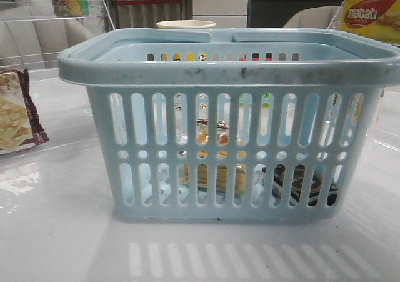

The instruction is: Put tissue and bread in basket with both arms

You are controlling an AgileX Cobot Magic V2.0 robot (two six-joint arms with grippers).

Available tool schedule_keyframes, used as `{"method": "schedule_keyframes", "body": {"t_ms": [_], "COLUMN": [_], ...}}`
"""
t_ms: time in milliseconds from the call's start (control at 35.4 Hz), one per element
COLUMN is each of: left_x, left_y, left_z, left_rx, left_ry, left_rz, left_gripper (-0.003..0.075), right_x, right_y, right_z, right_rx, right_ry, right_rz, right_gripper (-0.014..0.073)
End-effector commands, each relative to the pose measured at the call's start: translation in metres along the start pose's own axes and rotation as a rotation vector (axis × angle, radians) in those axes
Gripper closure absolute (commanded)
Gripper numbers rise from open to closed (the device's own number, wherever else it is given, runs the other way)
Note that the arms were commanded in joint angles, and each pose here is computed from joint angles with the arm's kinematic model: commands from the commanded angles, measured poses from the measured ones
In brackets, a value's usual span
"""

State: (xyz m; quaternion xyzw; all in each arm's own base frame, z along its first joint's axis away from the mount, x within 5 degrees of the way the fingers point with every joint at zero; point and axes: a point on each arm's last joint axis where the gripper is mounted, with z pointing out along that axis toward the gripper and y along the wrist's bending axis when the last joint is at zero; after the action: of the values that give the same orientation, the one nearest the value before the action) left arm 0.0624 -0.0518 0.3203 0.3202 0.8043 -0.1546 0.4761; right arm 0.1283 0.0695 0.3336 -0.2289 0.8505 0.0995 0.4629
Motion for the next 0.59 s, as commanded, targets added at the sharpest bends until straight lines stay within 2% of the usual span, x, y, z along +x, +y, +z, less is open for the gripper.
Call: {"method": "schedule_keyframes", "body": {"t_ms": [0, 141, 565], "left_x": [-0.0139, -0.0139, -0.0139], "left_y": [0.0009, 0.0009, 0.0009], "left_z": [-0.0043, -0.0043, -0.0043], "left_rx": [-0.006, -0.006, -0.006], "left_ry": [-0.092, -0.092, -0.092], "left_rz": [-0.005, -0.005, -0.005], "left_gripper": [0.0502, 0.0635, 0.0625], "right_x": [-0.0135, -0.0136, -0.0135], "right_y": [-0.0011, -0.0011, -0.0011], "right_z": [-0.0046, -0.0046, -0.0046], "right_rx": [0.009, 0.009, 0.009], "right_ry": [-0.093, -0.094, -0.093], "right_rz": [-0.019, -0.019, -0.019], "right_gripper": [0.055, 0.0524, 0.0526]}}
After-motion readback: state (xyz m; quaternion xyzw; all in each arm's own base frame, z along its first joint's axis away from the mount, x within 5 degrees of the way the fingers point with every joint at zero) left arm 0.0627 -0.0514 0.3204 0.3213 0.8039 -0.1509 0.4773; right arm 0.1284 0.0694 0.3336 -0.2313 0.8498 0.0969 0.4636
